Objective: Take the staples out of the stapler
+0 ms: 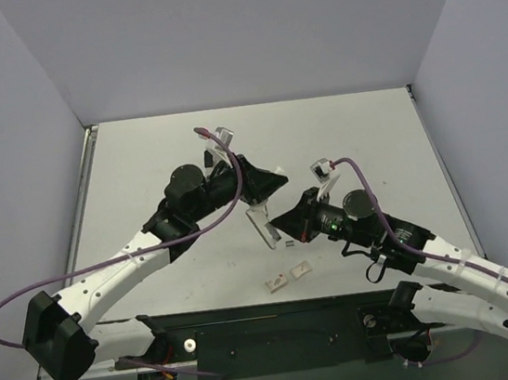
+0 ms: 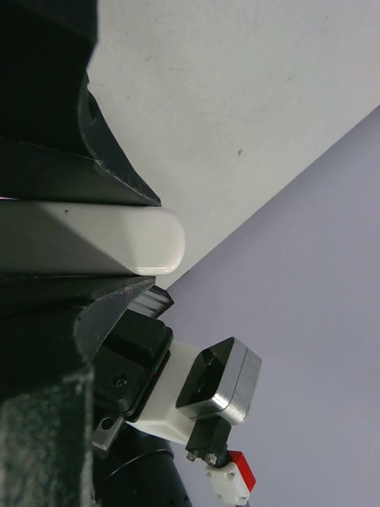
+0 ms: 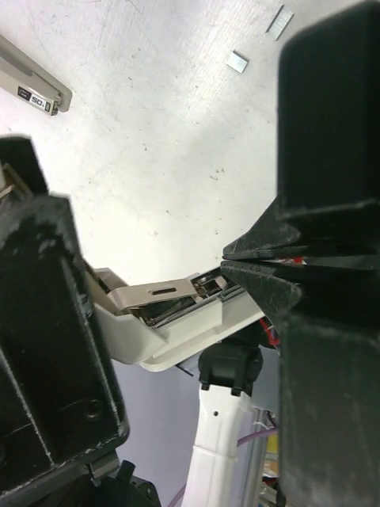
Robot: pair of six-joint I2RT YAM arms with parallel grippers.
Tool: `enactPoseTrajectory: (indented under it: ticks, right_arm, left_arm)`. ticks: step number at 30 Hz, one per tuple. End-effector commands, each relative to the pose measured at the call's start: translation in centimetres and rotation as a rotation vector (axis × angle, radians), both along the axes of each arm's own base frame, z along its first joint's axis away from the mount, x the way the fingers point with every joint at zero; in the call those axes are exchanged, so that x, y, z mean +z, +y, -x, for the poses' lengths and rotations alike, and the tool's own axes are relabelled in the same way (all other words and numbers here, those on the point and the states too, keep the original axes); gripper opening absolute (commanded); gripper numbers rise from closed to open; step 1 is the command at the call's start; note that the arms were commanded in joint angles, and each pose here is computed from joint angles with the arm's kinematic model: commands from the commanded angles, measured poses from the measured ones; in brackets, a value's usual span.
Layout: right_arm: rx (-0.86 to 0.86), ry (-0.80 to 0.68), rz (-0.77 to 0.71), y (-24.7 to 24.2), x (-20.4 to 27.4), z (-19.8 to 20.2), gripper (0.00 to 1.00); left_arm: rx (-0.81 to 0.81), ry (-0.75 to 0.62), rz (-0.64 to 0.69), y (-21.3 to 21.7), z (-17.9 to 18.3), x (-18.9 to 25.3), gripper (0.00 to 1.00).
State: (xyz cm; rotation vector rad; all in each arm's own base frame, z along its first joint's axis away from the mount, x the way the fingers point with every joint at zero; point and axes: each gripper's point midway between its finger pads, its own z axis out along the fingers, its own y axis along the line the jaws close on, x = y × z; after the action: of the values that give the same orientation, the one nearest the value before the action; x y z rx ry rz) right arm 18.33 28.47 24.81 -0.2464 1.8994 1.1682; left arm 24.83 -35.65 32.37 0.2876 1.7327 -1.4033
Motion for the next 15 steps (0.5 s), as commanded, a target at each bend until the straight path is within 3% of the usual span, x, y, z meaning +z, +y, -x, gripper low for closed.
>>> enactPoseTrajectory:
  ticks: [1, 9, 15]
  right_arm:
    - [0.001, -0.064, 0.000, -1.3, 3.0, 1.0, 0.00]
    - [-0.078, -0.070, 0.176, -5.5, 1.9, 1.6, 0.00]
    - [-0.006, -0.025, 0.221, -5.6, 0.7, 3.2, 0.00]
  left_arm:
    - [-0.034, -0.114, 0.121, 1.3, 2.1, 4.9, 0.00]
    - [0.074, -0.193, 0.120, 4.6, 2.9, 7.9, 0.00]
    - [0.207, -0.217, 0.119, 6.3, 1.8, 8.8, 0.00]
